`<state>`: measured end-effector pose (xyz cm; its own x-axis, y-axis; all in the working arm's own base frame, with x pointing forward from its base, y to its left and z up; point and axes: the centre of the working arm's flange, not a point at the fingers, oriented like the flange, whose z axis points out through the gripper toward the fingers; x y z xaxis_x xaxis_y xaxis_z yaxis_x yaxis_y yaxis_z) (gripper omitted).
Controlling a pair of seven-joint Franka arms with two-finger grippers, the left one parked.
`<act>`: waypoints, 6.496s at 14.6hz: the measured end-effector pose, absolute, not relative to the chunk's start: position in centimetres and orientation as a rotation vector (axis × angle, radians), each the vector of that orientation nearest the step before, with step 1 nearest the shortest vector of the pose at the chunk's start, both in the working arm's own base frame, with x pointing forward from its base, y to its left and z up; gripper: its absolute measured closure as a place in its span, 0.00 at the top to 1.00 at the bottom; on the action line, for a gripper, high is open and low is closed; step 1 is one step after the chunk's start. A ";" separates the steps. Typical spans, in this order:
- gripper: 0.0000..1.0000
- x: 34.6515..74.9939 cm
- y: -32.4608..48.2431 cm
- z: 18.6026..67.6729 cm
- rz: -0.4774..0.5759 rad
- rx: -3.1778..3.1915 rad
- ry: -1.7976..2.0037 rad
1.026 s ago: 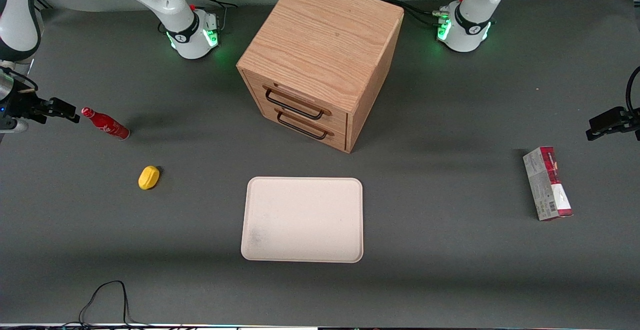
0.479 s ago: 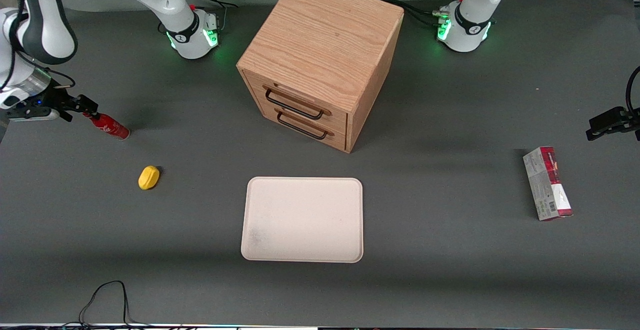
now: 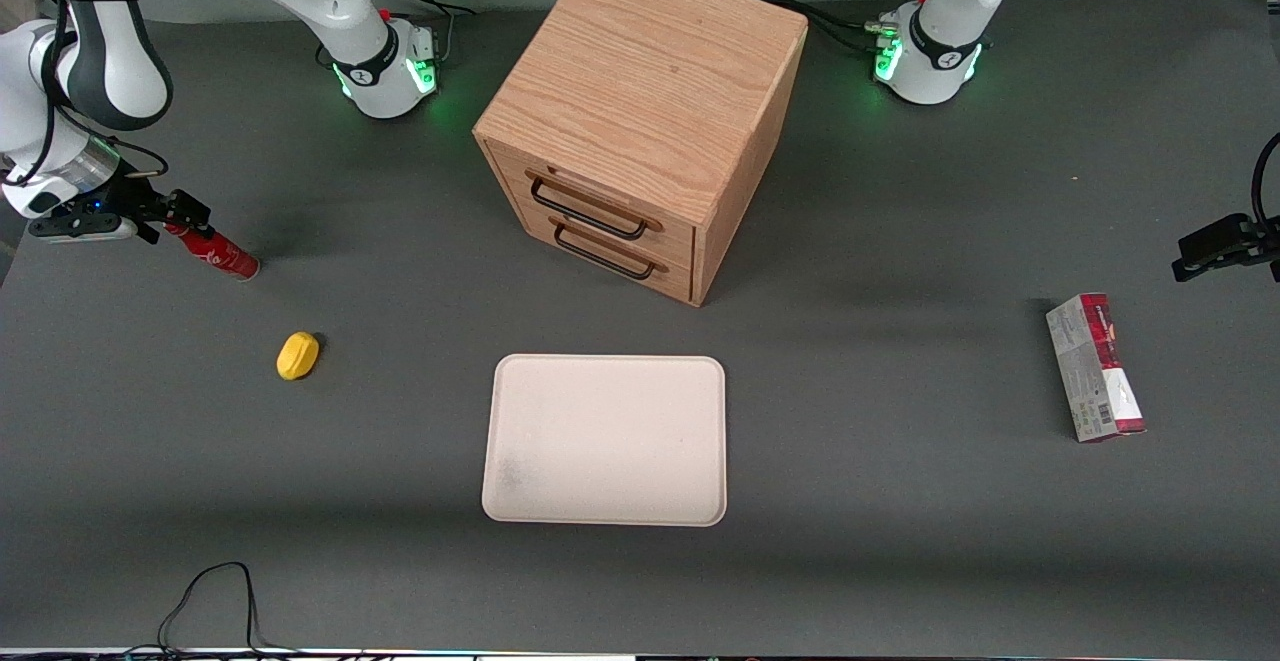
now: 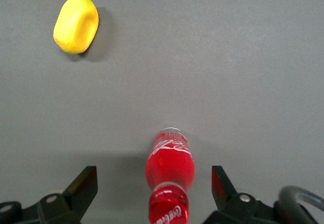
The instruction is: Place coke bottle on tray
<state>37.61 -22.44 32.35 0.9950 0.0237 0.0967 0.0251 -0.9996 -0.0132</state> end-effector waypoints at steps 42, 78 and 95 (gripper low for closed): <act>0.32 65.4 15.4 62.8 -0.209 -3.091 -0.044; 1.00 72.1 23.2 43.8 -0.216 -3.209 0.004; 1.00 55.5 0.3 57.8 0.038 -3.131 0.086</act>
<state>55.50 0.32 57.76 0.9982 -0.0546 -0.0246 -0.0548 -0.9985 -0.0090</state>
